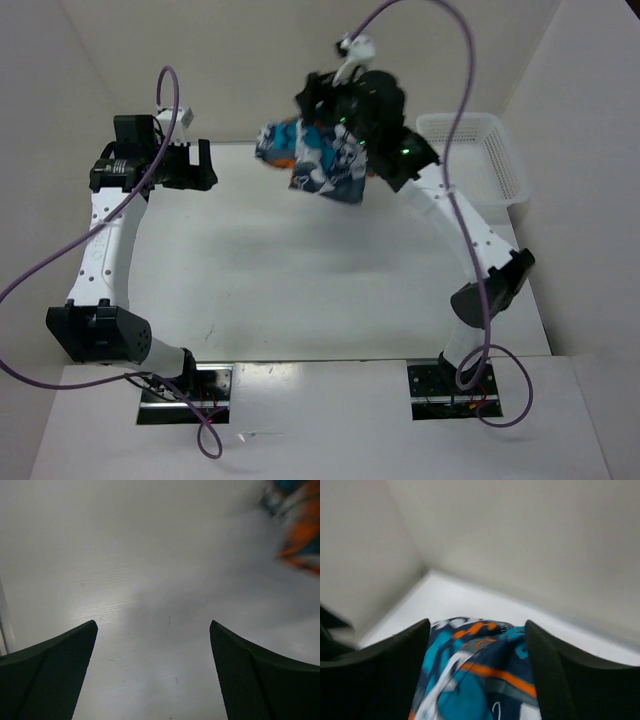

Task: Fold and stack the shorts
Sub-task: Move the shorts to the center of the board

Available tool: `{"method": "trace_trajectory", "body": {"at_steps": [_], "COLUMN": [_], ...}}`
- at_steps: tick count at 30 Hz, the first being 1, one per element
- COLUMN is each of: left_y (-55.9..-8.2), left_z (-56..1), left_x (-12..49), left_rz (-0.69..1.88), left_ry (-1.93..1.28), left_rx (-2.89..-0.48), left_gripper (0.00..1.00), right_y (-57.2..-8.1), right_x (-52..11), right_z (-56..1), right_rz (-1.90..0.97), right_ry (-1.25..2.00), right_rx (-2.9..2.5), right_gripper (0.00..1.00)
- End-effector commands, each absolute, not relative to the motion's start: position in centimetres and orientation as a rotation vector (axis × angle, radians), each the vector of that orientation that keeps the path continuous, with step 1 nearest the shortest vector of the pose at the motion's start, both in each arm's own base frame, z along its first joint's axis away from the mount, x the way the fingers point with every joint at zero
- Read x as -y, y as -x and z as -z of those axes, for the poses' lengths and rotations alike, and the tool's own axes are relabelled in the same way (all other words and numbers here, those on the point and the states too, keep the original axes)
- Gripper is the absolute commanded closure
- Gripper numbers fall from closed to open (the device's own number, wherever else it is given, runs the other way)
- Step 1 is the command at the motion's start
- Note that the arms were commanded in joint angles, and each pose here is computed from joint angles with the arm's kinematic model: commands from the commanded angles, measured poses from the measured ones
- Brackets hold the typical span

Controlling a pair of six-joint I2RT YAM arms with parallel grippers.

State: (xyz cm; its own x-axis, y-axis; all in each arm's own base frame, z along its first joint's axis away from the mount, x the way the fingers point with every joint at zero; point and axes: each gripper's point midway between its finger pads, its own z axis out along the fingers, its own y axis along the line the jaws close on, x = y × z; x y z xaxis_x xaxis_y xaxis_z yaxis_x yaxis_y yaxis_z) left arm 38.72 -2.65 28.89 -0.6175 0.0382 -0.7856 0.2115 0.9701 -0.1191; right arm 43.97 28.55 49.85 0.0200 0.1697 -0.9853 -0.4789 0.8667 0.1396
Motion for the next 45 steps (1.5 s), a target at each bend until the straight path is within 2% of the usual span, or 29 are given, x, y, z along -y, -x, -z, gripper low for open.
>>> {"method": "trace_trajectory", "body": {"at_steps": [1, 2, 3, 4, 7, 10, 11, 16, 19, 21, 22, 24, 26, 27, 29, 30, 31, 32, 33, 34, 35, 36, 38, 40, 45], "left_y": [-39.0, -39.0, -39.0, -38.8, -39.1, -39.1, -39.3, -39.9, -38.4, -37.3, -36.9, -35.5, -34.1, -33.8, -32.7, -32.6, -32.9, -33.0, -33.1, -33.1, -33.0, -32.4, -31.3, -30.4, -30.4], "left_z": [-29.7, -29.2, -28.9, -28.1, -27.4, -24.8, -23.5, -19.4, -15.8, -13.3, -11.9, -10.2, -9.1, -8.5, -7.6, -7.2, -7.2, -6.8, -6.8, -6.4, -6.1, -5.7, -4.6, -4.1, -4.4], "left_x": [-0.2, -1.1, -1.9, -2.5, -2.6, -0.3, 0.9, 5.0, 7.6, 7.9, 7.7, 7.9, 8.4, 8.4, 7.9, 7.6, 7.3, 6.7, 6.3, 6.0, 6.2, 6.4, 6.7, 7.4, 8.3], "left_rz": [0.12, 0.092, 0.047, 0.024, 0.022, 0.172, 0.214, 0.345, 0.39, 0.354, 0.344, 0.379, 0.444, 0.447, 0.417, 0.391, 0.365, 0.346, 0.344, 0.344, 0.361, 0.384, 0.424, 0.503, 0.583], "left_ry": [-0.098, -0.07, -0.047, -0.025, -0.022, -0.082, -0.112, -0.218, -0.293, -0.312, -0.306, -0.306, -0.307, -0.304, -0.296, -0.293, -0.292, -0.274, -0.256, -0.241, -0.241, -0.241, -0.236, -0.232, -0.234], "left_rx": [-2.186, -2.199, -2.205, -2.224, -2.239, -2.323, -2.361, -2.467, -2.588, -2.661, -2.703, -2.774, -2.834, -2.855, -2.902, -2.907, -2.899, -2.911, -2.911, -2.925, -2.934, -2.951, -3.002, -3.027, -3.013], "left_gripper": [0.0, 0.0, 0.0, 0.0, 0.0, 0.0, 0.0, 0.0, 0.0, 0.0, 0.0, 0.0, 0.0, 0.0, 0.0, 0.0, 0.0, 0.0, 0.0, 0.0, 0.0, 0.0, 0.0, 0.0, 0.02], "right_y": [-41.8, -40.9, -39.6, -38.6, -38.9, -43.6, -46.4, -54.0, -56.6, -58.5, -59.1, -61.0, -62.0, -62.9, -63.3, -64.0, -63.9, -64.1, -64.7, -64.7, -63.9, -63.9, -62.9, -62.7, -61.9], "right_x": [-35.7, -37.0, -38.6, -39.1, -38.6, -33.5, -30.1, -23.5, -23.1, -21.8, -22.3, -21.9, -21.6, -22.0, -22.3, -22.8, -22.8, -22.9, -23.2, -23.2, -22.9, -23.2, -23.0, -22.8, -23.6], "right_z": [-38.5, -36.3, -34.4, -31.8, -30.0, -28.9, -28.7, -23.5, -19.7, -19.3, -16.4, -17.2, -14.3, -15.9, -12.9, -14.6, -11.3, -10.7, -12.5, -11.8, -8.5, -9.5, -7.8, -7.7, -10.1], "right_rz": [-0.572, -0.602, -0.666, -0.686, -0.645, -0.517, -0.477, -0.244, -0.157, -0.137, -0.135, -0.123, -0.108, -0.123, -0.122, -0.153, -0.132, -0.13, -0.155, -0.152, -0.131, -0.156, -0.151, -0.128, -0.166], "right_ry": [0.429, 0.489, 0.568, 0.601, 0.588, 0.378, 0.277, 0.132, 0.144, 0.112, 0.127, 0.112, 0.098, 0.091, 0.093, 0.08, 0.089, 0.09, 0.068, 0.069, 0.068, 0.072, 0.077, 0.12, 0.141], "right_rx": [-1.725, -1.769, -1.798, -1.859, -1.901, -1.95, -1.971, -2.053, -2.111, -2.117, -2.161, -2.125, -2.166, -2.124, -2.174, -2.134, -2.194, -2.199, -2.153, -2.161, -2.238, -2.218, -2.282, -2.288, -2.275], "right_gripper": [0.14, 0.05, 0.0, 0.0, 0.0, 0.02, 0.04, 0.16, 0.16, 0.16, 0.16, 0.16, 0.16, 0.16, 0.16, 0.16, 0.16, 0.16, 0.16, 0.16, 0.16, 0.16, 0.16, 0.21, 0.22]}}
